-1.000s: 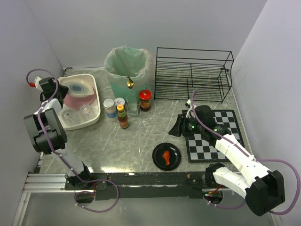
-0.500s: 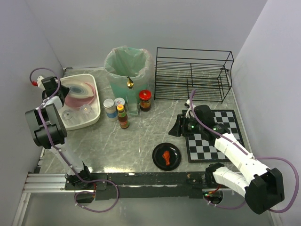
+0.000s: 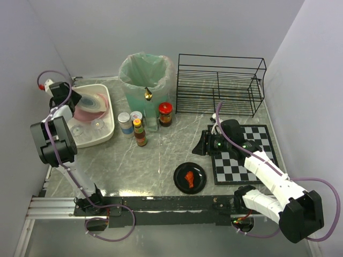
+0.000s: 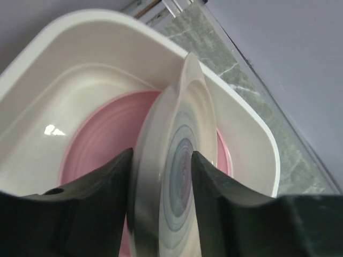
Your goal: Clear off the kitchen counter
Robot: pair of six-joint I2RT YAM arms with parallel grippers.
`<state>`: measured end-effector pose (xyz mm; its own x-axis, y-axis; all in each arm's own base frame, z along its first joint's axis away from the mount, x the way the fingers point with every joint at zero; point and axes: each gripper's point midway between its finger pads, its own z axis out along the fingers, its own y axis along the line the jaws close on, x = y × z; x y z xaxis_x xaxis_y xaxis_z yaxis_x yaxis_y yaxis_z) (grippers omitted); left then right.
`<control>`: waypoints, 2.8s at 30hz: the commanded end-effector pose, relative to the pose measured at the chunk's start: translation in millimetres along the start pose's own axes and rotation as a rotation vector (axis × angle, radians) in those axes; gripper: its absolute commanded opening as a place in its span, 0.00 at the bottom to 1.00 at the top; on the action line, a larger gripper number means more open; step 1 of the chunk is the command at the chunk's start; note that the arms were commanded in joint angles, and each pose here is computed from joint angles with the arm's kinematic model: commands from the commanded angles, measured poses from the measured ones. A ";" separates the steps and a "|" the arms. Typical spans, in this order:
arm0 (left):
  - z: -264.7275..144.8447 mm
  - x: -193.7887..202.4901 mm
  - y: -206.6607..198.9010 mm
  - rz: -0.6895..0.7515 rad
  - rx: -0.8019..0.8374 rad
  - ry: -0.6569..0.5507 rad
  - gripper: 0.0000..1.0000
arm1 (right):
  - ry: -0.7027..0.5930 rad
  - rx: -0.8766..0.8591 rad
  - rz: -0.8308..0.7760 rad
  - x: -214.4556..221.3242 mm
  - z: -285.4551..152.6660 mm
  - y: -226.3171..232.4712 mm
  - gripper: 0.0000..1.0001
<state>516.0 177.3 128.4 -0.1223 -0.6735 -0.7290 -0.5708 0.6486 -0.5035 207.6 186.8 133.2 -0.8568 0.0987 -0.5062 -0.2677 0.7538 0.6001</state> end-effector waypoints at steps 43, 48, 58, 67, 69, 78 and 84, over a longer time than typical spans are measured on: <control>-244.5 -89.3 -133.1 0.020 0.475 -0.217 0.80 | 0.111 0.439 0.029 40.4 39.5 -72.2 0.59; -279.3 -65.0 -147.1 0.046 0.585 -0.165 0.82 | 0.132 0.469 0.047 57.4 44.4 -83.8 0.59; -289.1 -29.9 -140.0 0.080 0.643 -0.092 0.84 | 0.190 0.345 0.048 85.1 44.4 -73.3 0.59; -282.8 -16.6 -134.8 0.092 0.637 -0.048 0.85 | 0.240 0.239 0.113 113.1 45.5 -64.8 0.51; -281.5 -14.2 -134.1 0.092 0.636 -0.042 0.84 | 0.256 0.213 0.126 118.5 44.6 -61.2 0.49; -279.2 -12.0 -131.5 0.097 0.627 -0.036 0.85 | 0.337 0.181 0.161 143.8 42.9 -58.4 0.37; -277.4 -10.8 -128.5 0.097 0.612 -0.035 0.85 | 0.342 0.157 0.165 145.5 48.4 -53.3 0.03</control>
<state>367.2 4.7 325.3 -0.1265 -0.6064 -0.7850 -0.0057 0.7918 -0.6108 136.6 200.4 14.5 -0.9739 0.0358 -0.2242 -0.1011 0.8158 0.5695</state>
